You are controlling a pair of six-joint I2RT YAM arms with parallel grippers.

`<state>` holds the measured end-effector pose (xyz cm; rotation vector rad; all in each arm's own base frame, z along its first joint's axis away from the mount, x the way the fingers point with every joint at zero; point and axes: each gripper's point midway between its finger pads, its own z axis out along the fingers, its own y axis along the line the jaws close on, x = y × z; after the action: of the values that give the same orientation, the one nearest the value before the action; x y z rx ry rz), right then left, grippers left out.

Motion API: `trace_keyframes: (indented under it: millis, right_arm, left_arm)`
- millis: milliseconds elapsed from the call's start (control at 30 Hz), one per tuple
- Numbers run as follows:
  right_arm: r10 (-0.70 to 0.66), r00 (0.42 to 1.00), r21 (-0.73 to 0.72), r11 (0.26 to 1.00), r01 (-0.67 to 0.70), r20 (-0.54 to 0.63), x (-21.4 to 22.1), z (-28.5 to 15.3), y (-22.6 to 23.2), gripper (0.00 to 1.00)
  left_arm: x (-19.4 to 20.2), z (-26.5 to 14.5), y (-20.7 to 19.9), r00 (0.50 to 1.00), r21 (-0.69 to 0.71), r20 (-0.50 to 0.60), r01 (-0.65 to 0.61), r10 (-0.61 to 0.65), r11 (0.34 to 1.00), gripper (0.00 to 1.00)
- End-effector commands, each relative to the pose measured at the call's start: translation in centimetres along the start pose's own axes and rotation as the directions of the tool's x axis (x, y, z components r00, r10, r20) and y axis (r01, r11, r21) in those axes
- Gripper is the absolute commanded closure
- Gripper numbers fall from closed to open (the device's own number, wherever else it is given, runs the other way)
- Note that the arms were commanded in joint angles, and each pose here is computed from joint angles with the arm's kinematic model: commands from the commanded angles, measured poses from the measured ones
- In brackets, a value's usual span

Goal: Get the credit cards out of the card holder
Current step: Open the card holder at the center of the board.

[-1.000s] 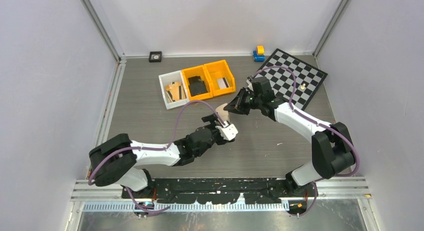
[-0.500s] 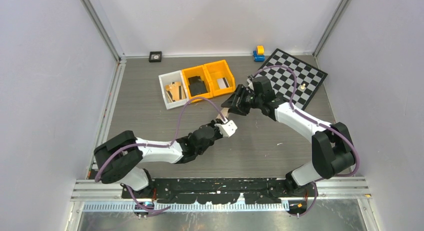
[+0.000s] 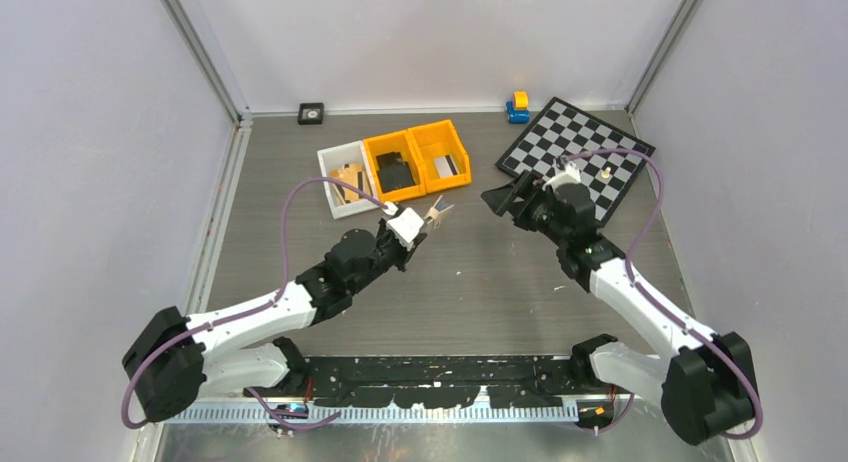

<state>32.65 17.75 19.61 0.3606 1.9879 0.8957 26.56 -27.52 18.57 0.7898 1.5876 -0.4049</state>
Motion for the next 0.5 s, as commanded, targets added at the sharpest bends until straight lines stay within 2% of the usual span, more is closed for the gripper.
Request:
trace_keyframes:
  millis: [0,133,267,333,467]
  right_arm:
    - [-0.159,0.942,-0.245,0.941,0.235,0.294,-3.2,-2.8,4.0,0.15]
    - [-0.319,0.845,-0.449,0.737,0.506,0.430,-0.7,-5.8,6.9,0.15]
    - [-0.451,0.808,-0.592,0.553,0.587,0.380,2.3,-6.5,9.4,0.24]
    - [-0.476,0.813,-0.625,0.534,0.569,0.334,3.4,-5.9,9.5,0.24]
    - [-0.552,0.776,-0.661,0.464,0.590,0.305,5.7,-5.4,9.6,0.24]
  left_arm:
    - [-2.7,-1.0,-1.6,0.990,0.120,0.102,0.083,-0.096,0.989,1.00]
    - [-1.9,0.0,-3.2,0.993,0.245,0.011,0.113,-0.119,0.963,1.00]
    - [-1.1,0.4,-4.8,0.994,0.334,-0.036,0.106,-0.100,0.936,1.00]
    - [-1.0,0.4,-5.1,0.995,0.351,-0.039,0.095,-0.086,0.932,1.00]
    - [-0.9,0.3,-5.3,0.996,0.367,-0.049,0.082,-0.069,0.927,1.00]
